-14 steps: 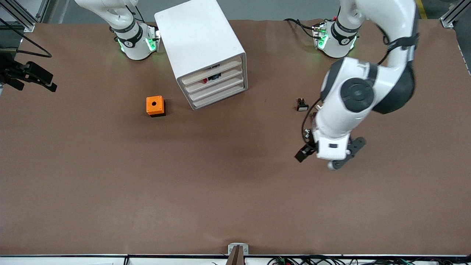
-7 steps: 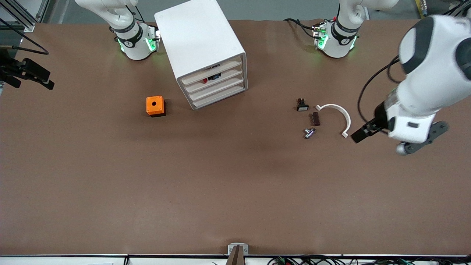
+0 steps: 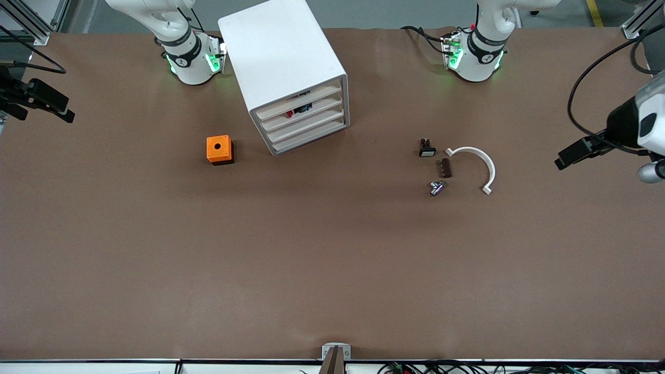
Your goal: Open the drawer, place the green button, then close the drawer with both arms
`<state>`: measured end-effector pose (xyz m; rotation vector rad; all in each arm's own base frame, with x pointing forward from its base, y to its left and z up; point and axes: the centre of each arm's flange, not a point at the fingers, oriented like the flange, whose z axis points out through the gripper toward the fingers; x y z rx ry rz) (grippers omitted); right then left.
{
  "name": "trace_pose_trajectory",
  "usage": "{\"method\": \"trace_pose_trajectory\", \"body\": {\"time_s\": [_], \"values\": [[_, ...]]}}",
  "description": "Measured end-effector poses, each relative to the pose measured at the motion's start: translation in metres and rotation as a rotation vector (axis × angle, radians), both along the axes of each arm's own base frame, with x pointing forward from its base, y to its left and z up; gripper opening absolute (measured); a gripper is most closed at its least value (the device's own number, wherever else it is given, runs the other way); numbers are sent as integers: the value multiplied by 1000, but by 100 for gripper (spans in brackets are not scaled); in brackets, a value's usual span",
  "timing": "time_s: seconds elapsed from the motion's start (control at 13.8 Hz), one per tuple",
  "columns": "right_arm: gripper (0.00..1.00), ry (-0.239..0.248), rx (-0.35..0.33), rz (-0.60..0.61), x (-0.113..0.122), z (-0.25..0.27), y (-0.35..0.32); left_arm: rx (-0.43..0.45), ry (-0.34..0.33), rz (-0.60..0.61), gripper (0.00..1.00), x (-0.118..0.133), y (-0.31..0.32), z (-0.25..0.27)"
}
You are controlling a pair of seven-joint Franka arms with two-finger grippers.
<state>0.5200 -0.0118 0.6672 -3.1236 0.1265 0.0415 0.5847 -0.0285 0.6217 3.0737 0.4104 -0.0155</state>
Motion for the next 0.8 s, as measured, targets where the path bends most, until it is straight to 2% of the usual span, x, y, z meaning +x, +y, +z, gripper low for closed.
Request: {"method": "trace_pose_trajectory", "body": {"time_s": [0.22,0.51,0.8], "values": [[100,6,0,-7,-1,-1,-4,-13,13,-64,100,-15,25,13],[100,8,0,-7,0,-1,-4,-13,-2,-94,100,-38,13,30],[100,9,0,-7,0,-2,-4,-11,-7,-102,100,-48,8,35]]}}
